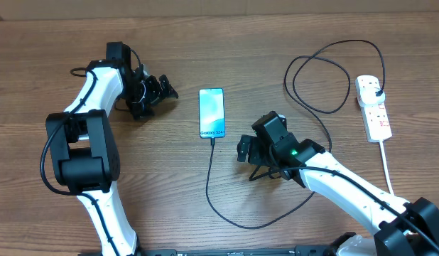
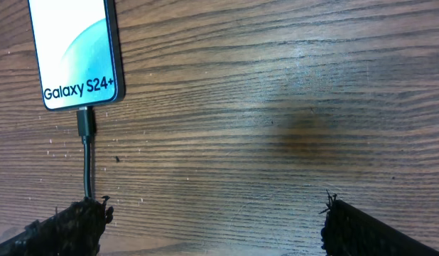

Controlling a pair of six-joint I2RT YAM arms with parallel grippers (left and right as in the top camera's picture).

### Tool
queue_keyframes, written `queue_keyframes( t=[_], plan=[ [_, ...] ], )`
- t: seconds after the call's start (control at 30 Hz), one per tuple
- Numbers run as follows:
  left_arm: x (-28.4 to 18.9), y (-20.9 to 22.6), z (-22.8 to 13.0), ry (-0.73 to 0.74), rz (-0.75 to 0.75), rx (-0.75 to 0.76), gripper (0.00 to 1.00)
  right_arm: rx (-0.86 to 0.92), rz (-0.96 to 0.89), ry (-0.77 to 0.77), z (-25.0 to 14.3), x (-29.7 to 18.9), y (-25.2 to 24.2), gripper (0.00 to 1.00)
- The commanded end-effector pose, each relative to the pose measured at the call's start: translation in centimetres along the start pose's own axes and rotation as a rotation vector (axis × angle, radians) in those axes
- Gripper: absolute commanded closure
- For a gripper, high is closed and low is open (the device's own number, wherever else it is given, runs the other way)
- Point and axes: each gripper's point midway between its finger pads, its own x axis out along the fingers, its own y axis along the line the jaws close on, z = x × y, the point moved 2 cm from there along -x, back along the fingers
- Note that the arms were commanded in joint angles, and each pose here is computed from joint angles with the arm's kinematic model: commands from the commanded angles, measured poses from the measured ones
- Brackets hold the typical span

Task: Plug charger to phone and switch on socket

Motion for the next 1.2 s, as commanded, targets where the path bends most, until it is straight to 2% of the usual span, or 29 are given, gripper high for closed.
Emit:
queue_keyframes(
  t=[0.0, 0.8, 1.0, 1.17],
  plan=[
    [2.5, 3.9, -0.6, 0.03, 0.138, -0.042, 0.01, -0.01, 0.01, -0.032, 0.6, -0.6, 0.4, 0.0],
    [2.5, 3.9, -0.6, 0.03, 0.138, -0.042, 0.0, -0.009, 0.013, -0.029, 0.6, -0.6, 0.4, 0.0],
    [2.5, 3.9, -0.6, 0.03, 0.138, -0.042, 0.0, -0.011, 0.103, 0.052, -0.6, -0.7, 1.8, 0.0],
    [2.5, 3.9, -0.6, 0.03, 0.138, -0.042, 0.01, -0.012, 0.111, 0.063, -0.8, -0.7, 1.9, 0.0]
  ],
)
